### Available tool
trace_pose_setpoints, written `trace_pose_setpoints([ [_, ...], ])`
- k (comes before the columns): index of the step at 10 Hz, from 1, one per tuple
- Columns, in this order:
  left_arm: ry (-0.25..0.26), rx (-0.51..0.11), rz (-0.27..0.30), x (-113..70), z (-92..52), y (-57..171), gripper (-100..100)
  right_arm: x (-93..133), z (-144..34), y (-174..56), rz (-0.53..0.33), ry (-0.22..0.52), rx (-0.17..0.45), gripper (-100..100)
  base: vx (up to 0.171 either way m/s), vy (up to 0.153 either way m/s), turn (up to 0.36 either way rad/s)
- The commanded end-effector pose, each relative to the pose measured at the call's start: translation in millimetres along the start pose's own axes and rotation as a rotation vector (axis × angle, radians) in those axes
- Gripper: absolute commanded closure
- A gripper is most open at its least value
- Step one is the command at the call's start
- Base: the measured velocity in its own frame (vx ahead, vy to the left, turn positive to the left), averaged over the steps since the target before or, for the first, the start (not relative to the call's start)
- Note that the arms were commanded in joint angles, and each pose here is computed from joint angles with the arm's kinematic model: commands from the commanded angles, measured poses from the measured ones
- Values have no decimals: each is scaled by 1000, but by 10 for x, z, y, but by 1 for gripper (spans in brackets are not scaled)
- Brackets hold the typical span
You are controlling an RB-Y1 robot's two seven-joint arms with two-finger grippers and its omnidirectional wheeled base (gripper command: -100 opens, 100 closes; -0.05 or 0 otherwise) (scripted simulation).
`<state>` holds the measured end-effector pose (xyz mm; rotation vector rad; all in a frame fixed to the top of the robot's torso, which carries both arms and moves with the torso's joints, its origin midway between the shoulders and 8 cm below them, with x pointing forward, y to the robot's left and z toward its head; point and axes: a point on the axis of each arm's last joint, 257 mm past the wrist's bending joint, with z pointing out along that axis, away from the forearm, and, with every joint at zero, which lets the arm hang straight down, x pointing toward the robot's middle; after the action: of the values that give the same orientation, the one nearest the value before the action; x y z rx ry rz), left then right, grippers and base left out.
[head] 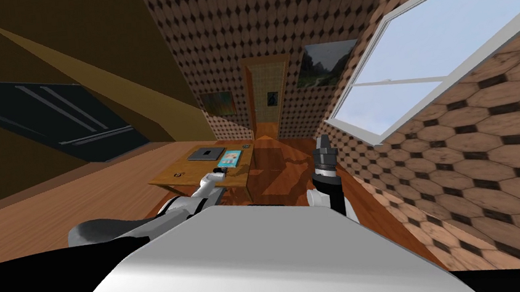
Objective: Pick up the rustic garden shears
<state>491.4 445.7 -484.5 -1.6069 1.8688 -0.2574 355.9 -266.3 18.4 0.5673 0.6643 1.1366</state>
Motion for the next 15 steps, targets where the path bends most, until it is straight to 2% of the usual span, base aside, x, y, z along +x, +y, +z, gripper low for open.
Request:
trace_pose_setpoints([
  [1, 0, -40, 6, -9, 18, 166, -100, 0, 0, 0, 0, 0, 0, 0, 45, 9, -17],
  [8, -6, -177, 46, -145, 33, 611, -100, 0, 0, 0, 0, 0, 0, 0, 29, 11, -26],
  [10, -6, -183, 46, -150, 37, 631, -100, 0, 0, 0, 0, 0, 0, 0, 27, 13, -17],
  [11, -6, -184, 47, -153, 38, 638, 0, 0, 0, 0, 0, 0, 0, 0, 0, 0, 0],
  [12, -7, -183, 47, -102, 50, 775, -100, 0, 0, 0, 0, 0, 0, 0, 61, 22, -5],
  [15, -7, -183, 47, -59, 57, 886, -100, 0, 0, 0, 0, 0, 0, 0, 12, 1, 10],
])
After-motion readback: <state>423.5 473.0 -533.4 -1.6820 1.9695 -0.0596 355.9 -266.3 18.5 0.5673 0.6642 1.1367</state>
